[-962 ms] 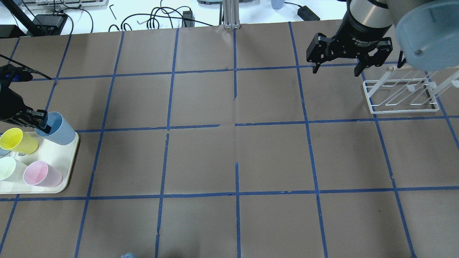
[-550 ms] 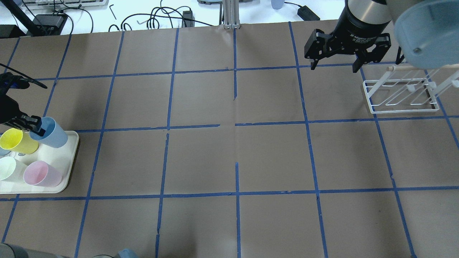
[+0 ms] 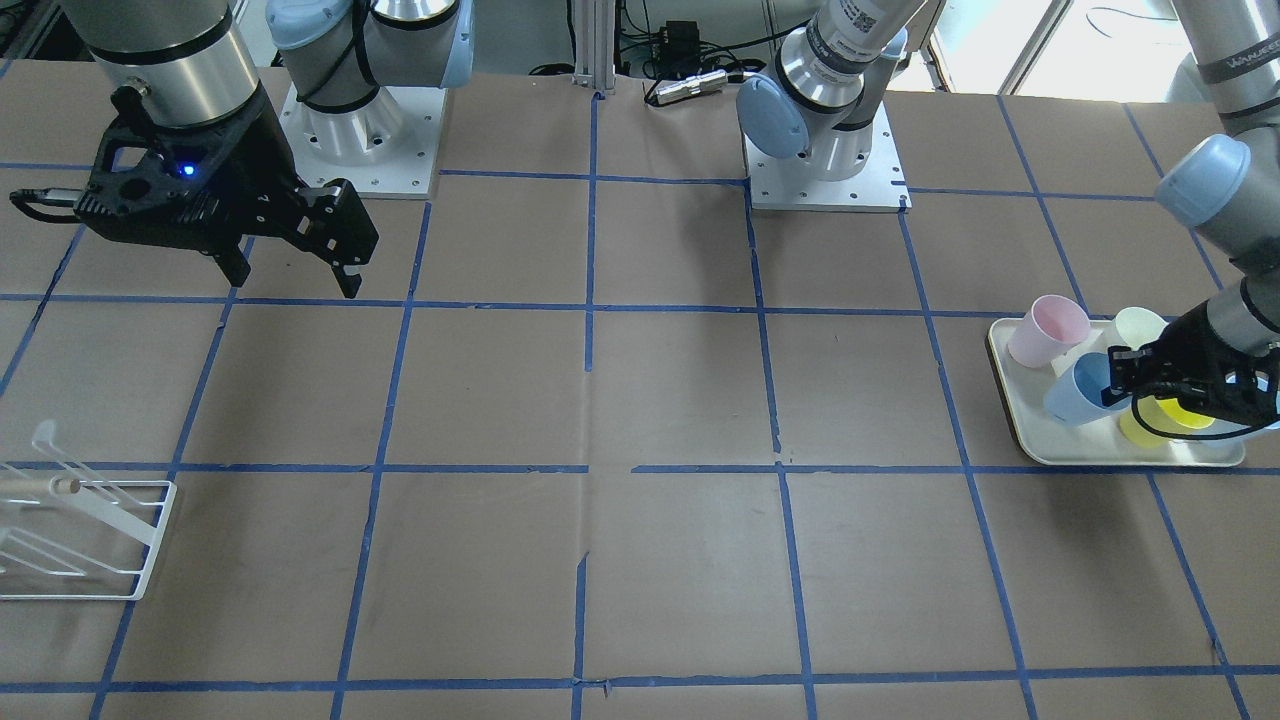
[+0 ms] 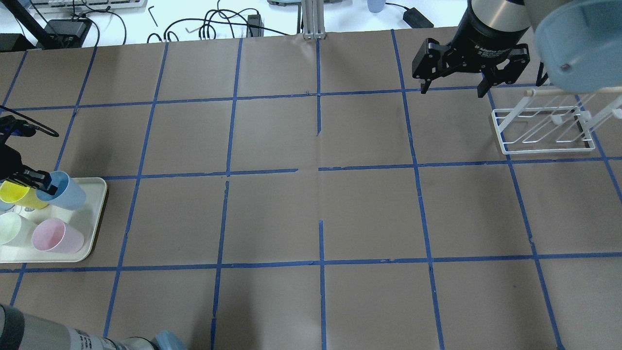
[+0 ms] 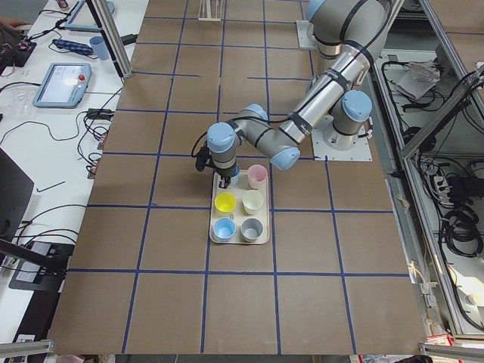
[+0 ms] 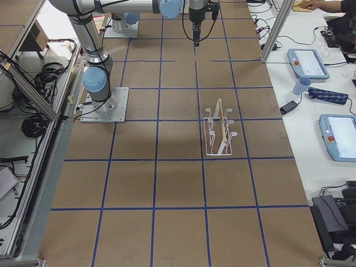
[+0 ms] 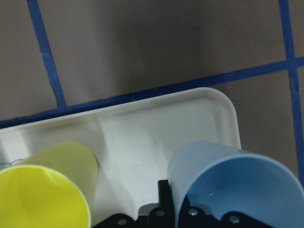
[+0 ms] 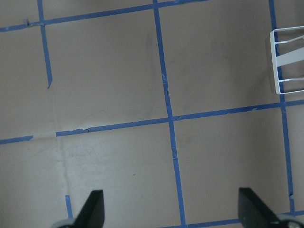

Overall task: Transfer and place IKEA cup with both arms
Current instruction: 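Set the cup upright on the tray beside the yellow cup and release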

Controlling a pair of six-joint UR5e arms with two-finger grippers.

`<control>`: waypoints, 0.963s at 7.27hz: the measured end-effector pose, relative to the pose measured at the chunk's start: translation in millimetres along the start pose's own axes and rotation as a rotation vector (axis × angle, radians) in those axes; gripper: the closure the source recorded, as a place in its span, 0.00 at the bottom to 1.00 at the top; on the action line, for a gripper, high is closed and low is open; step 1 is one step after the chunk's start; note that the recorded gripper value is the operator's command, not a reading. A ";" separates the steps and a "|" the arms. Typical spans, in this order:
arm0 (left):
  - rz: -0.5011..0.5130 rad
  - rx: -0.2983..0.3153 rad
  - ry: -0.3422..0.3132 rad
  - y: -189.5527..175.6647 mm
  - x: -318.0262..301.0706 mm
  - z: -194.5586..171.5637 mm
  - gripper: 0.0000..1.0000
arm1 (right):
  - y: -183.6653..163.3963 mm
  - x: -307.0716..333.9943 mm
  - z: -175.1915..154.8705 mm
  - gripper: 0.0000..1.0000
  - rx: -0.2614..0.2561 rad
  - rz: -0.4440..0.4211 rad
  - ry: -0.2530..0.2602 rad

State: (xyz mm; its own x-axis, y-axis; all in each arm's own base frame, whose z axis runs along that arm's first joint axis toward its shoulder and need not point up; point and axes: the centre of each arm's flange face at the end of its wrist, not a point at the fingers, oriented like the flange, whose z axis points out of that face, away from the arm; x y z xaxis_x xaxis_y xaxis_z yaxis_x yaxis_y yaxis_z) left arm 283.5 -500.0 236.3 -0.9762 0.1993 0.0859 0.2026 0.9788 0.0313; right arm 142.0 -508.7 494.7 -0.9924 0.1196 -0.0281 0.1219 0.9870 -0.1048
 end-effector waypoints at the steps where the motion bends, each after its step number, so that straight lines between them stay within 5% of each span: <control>1: 0.003 -0.003 0.008 -0.6 -2.0 5.6 1.00 | 0.0 0.0 0.0 0.00 0.000 -0.001 0.000; 4: 0.005 -0.004 0.028 -2.4 -3.6 15.7 1.00 | 0.0 0.0 -0.1 0.00 0.000 -0.001 0.000; 5: 0.005 -0.001 0.033 -2.7 -3.3 17.0 0.88 | 0.0 -0.1 -0.1 0.00 0.000 -0.001 -0.001; 6: 0.005 -0.001 0.036 -2.5 -2.6 17.9 0.36 | 0.0 -0.1 -0.1 0.00 0.000 -0.001 -0.001; 7: 0.005 -0.001 0.040 -2.0 -1.8 19.4 0.14 | 0.0 -0.1 -0.1 0.00 0.000 -0.002 -0.002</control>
State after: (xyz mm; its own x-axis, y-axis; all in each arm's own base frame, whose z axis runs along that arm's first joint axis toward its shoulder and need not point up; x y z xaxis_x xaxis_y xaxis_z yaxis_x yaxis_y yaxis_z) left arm 283.3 -501.5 216.8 -0.9713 0.2021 0.1257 0.2076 0.9777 0.0322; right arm 142.1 -508.7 494.8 -0.9926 0.1179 -0.0294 0.1203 0.9872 -0.1048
